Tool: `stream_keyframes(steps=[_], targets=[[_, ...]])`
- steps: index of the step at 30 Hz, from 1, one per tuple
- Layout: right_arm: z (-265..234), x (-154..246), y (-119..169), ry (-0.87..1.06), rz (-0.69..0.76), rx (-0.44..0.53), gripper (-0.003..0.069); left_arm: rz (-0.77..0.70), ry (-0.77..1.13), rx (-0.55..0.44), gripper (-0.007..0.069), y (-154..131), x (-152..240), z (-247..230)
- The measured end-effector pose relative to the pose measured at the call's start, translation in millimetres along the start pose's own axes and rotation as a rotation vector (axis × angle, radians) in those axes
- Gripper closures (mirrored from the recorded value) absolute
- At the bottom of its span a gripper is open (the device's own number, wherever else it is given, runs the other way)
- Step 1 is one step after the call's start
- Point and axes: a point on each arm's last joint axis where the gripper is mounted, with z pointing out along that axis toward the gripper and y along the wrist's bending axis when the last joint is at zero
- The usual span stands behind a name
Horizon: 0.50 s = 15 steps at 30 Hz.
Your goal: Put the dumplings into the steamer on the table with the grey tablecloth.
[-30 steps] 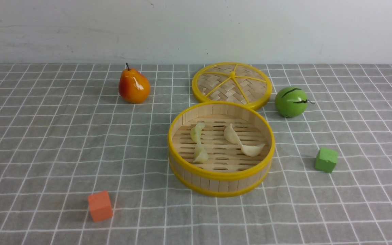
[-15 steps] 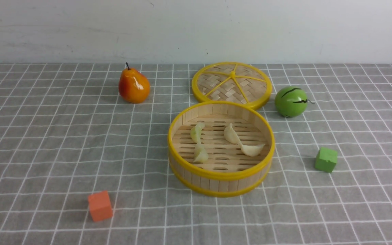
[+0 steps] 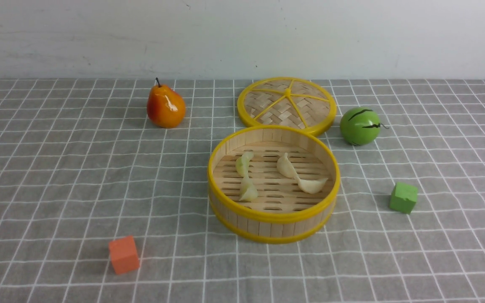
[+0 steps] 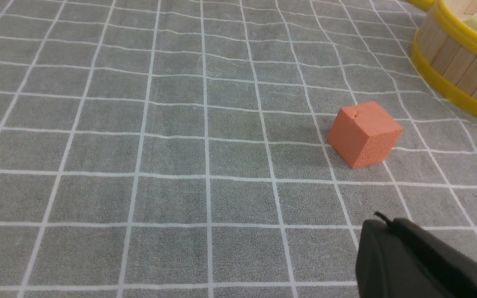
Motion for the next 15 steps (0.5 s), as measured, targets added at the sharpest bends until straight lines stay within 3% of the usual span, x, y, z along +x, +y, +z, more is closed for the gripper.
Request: stream_keyframes(steps=[15], targets=[[0.0,0.0,0.0,0.000,0.001,0.000,0.0538,0.000,0.000,0.000,0.0639,0.0,0.0,0.0]])
